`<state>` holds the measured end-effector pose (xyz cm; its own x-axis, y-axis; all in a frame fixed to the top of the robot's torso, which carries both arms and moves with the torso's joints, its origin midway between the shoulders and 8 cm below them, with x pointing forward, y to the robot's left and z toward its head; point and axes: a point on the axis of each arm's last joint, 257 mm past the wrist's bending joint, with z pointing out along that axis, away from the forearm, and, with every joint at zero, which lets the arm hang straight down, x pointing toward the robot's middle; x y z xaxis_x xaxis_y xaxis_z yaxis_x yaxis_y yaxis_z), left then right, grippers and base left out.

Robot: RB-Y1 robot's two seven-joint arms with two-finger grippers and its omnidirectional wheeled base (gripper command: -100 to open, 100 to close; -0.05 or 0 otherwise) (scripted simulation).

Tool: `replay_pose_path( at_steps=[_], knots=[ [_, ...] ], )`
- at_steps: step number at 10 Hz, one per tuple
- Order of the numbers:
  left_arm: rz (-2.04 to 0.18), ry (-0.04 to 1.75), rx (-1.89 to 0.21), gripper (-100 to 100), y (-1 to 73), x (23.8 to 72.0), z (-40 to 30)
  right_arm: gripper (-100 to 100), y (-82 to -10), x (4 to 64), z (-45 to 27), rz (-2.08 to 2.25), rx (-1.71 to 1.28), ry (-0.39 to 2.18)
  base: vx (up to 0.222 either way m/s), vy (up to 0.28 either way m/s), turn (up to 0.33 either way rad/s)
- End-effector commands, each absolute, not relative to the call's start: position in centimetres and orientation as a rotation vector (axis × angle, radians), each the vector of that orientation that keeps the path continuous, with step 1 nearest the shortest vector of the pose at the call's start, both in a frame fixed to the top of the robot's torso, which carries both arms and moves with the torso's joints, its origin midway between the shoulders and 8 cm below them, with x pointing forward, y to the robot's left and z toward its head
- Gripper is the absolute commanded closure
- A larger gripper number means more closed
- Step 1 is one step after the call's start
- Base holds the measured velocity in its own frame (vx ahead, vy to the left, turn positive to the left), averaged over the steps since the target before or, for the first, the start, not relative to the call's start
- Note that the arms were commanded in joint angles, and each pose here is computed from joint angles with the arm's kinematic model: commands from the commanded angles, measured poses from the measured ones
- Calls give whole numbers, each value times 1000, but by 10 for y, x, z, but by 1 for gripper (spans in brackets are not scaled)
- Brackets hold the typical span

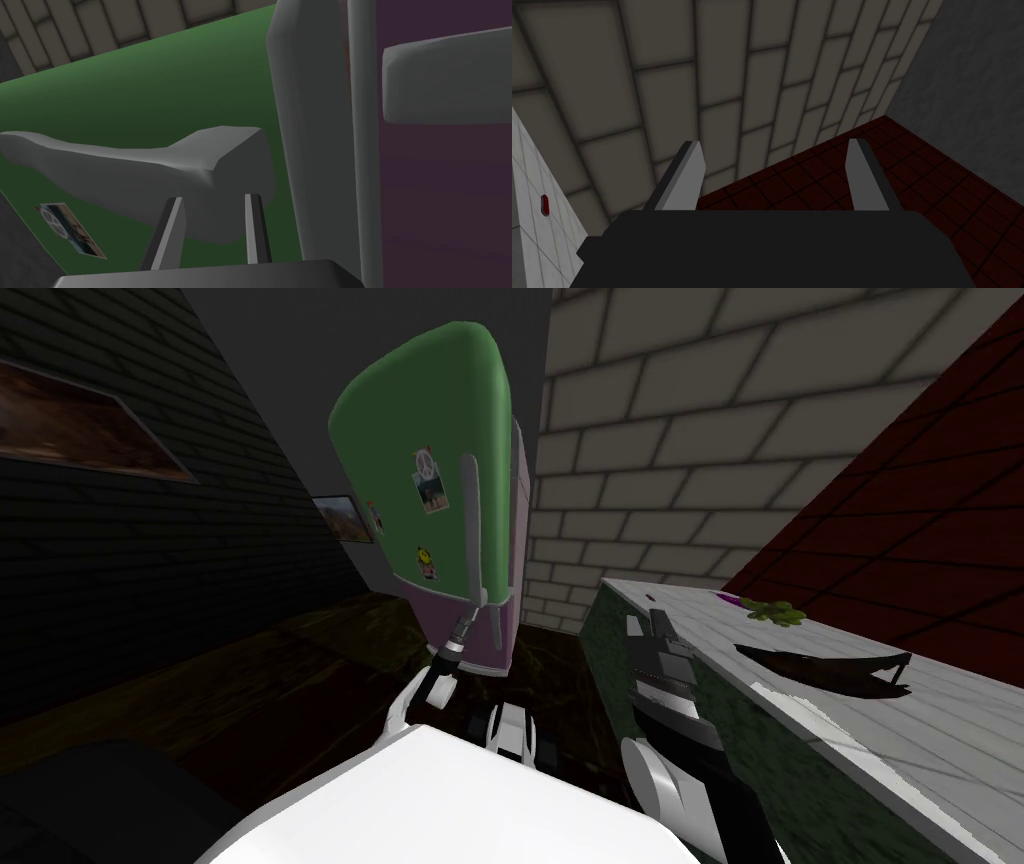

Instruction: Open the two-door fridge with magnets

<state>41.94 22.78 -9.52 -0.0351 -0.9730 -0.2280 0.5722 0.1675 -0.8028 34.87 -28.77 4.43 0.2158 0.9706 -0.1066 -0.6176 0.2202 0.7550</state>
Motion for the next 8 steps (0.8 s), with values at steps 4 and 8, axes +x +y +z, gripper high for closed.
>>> replay_pose_path(
  at_steps=[4, 8],
  knots=[
    [-1470, 952, -503, 100, 203, 400, -79, 0, -288, 349, 44, 1215, 652, 661, -234, 203, -78],
    [-1530, 1018, -496, 100, 186, 382, -92, 0, -288, 349, 44, 1215, 653, 661, -154, 160, -78]
  ],
)
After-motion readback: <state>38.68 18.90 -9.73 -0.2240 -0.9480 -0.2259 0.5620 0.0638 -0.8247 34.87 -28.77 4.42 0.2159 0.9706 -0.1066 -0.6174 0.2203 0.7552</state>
